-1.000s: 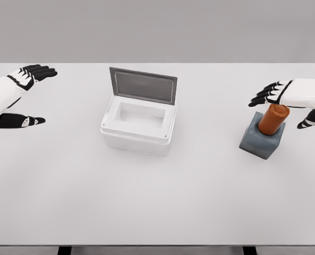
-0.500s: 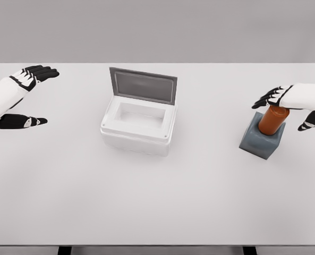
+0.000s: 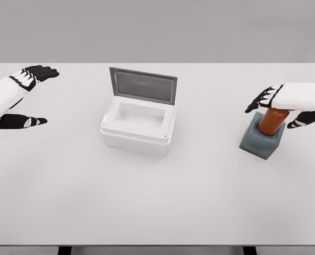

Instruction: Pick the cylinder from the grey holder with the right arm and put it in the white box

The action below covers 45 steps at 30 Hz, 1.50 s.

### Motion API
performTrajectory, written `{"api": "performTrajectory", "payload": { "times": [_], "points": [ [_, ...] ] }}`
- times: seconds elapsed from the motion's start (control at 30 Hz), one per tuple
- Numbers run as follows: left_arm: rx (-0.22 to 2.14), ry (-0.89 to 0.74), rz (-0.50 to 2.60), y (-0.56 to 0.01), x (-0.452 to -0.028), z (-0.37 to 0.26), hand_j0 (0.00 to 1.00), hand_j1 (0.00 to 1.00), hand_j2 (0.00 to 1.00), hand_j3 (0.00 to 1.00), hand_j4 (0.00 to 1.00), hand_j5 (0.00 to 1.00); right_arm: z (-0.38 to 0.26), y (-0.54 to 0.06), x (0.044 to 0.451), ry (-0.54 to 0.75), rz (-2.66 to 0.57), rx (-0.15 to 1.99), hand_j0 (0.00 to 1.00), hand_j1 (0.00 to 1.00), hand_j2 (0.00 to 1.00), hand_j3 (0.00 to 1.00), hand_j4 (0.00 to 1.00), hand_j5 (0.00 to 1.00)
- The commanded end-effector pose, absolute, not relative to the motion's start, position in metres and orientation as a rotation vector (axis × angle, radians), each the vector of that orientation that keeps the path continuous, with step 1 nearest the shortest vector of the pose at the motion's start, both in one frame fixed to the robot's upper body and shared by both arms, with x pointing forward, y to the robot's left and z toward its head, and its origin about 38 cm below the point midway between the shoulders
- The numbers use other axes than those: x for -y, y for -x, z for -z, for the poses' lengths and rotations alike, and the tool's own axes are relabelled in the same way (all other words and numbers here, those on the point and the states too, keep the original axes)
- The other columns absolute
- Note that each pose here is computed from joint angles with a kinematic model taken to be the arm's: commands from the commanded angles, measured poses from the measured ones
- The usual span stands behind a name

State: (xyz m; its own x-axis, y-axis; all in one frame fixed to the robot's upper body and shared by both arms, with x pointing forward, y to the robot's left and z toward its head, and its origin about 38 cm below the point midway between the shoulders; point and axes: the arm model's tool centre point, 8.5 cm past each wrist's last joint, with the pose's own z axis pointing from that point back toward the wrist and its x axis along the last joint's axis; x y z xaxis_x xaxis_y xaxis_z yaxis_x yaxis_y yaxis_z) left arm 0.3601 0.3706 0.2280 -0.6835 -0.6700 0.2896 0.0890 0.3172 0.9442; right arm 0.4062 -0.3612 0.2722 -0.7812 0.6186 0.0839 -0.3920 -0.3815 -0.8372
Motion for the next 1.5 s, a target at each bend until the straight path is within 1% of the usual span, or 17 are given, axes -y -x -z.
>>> {"api": "performTrajectory", "payload": {
  "times": [0.0, 0.13, 0.23, 0.27, 0.33, 0.37, 0.5, 0.6, 0.7, 0.83, 0.93, 1.0, 1.17, 1.23, 1.3, 1.4, 1.47],
  "points": [
    [1.911, -0.51, 1.42, -0.36, -0.371, -0.229, 1.0, 1.0, 1.0, 1.0, 1.0, 1.0, -0.27, -0.405, 0.359, 0.308, -2.176, 1.224, 0.78, 0.78, 0.78, 0.78, 0.78, 0.78],
    [1.912, -0.509, 1.419, -0.36, -0.371, -0.228, 1.0, 1.0, 1.0, 1.0, 1.0, 1.0, -0.268, -0.404, 0.364, 0.311, -2.17, 1.211, 0.63, 0.63, 0.63, 0.63, 0.63, 0.63],
    [1.912, -0.509, 1.419, -0.36, -0.371, -0.228, 1.0, 1.0, 1.0, 1.0, 1.0, 1.0, -0.269, -0.404, 0.365, 0.313, -2.168, 1.208, 0.39, 0.39, 0.39, 0.39, 0.39, 0.39],
    [1.913, -0.508, 1.417, -0.36, -0.371, -0.228, 1.0, 1.0, 1.0, 1.0, 1.0, 1.0, -0.269, -0.404, 0.365, 0.314, -2.166, 1.21, 0.33, 0.33, 0.33, 0.33, 0.33, 0.33],
    [1.912, -0.507, 1.418, -0.36, -0.37, -0.228, 1.0, 1.0, 1.0, 1.0, 1.0, 1.0, -0.27, -0.404, 0.365, 0.315, -2.166, 1.212, 0.23, 0.23, 0.23, 0.23, 0.23, 0.23],
    [1.917, -0.505, 1.411, -0.36, -0.369, -0.227, 1.0, 1.0, 1.0, 1.0, 1.0, 1.0, -0.27, -0.404, 0.365, 0.313, -2.166, 1.211, 0.21, 0.21, 0.21, 0.21, 0.21, 0.21],
    [1.921, -0.501, 1.406, -0.36, -0.368, -0.226, 1.0, 1.0, 1.0, 1.0, 1.0, 1.0, -0.274, -0.403, 0.364, 0.321, -2.174, 1.218, 0.21, 0.21, 0.21, 0.21, 0.21, 0.21],
    [1.921, -0.501, 1.406, -0.36, -0.368, -0.226, 1.0, 1.0, 1.0, 1.0, 1.0, 1.0, -0.288, -0.393, 0.376, 0.366, -2.19, 1.188, 0.21, 0.21, 0.21, 0.21, 0.21, 0.21],
    [1.922, -0.503, 1.405, -0.36, -0.368, -0.227, 1.0, 1.0, 1.0, 1.0, 1.0, 1.0, -0.296, -0.392, 0.361, 0.367, -2.225, 1.228, 0.2, 0.2, 0.2, 0.2, 0.2, 0.2],
    [1.922, -0.503, 1.405, -0.36, -0.368, -0.227, 1.0, 1.0, 1.0, 1.0, 1.0, 1.0, -0.305, -0.408, 0.309, 0.328, -2.265, 1.39, 0.21, 0.21, 0.21, 0.21, 0.21, 0.21],
    [1.922, -0.503, 1.405, -0.36, -0.368, -0.227, 1.0, 1.0, 1.0, 1.0, 1.0, 1.0, -0.309, -0.415, 0.28, 0.296, -2.285, 1.477, 0.21, 0.21, 0.21, 0.21, 0.21, 0.21],
    [1.922, -0.503, 1.405, -0.36, -0.368, -0.227, 1.0, 1.0, 1.0, 1.0, 1.0, 1.0, -0.306, -0.419, 0.253, 0.246, -2.297, 1.545, 0.22, 0.22, 0.22, 0.22, 0.22, 0.22],
    [1.921, -0.504, 1.406, -0.36, -0.368, -0.226, 1.0, 1.0, 1.0, 1.0, 1.0, 1.0, -0.309, -0.422, 0.207, 0.168, -2.324, 1.658, 0.23, 0.23, 0.23, 0.23, 0.23, 0.23],
    [1.922, -0.505, 1.406, -0.361, -0.368, -0.227, 1.0, 1.0, 1.0, 1.0, 1.0, 1.0, -0.303, -0.42, 0.18, 0.103, -2.359, 1.686, 0.24, 0.24, 0.24, 0.24, 0.24, 0.24],
    [1.92, -0.507, 1.41, -0.361, -0.368, -0.227, 1.0, 1.0, 1.0, 1.0, 1.0, 1.0, -0.305, -0.419, 0.162, 0.072, -2.399, 1.699, 0.24, 0.24, 0.24, 0.24, 0.24, 0.24],
    [1.92, -0.505, 1.41, -0.361, -0.367, -0.226, 1.0, 1.0, 1.0, 1.0, 1.0, 1.0, -0.298, -0.429, 0.145, 0.037, -2.385, 1.702, 0.24, 0.24, 0.24, 0.24, 0.24, 0.24],
    [1.921, -0.507, 1.41, -0.361, -0.368, -0.227, 1.0, 1.0, 1.0, 1.0, 1.0, 1.0, -0.289, -0.436, 0.141, 0.045, -2.403, 1.659, 0.24, 0.24, 0.24, 0.24, 0.24, 0.24]
  ]
}}
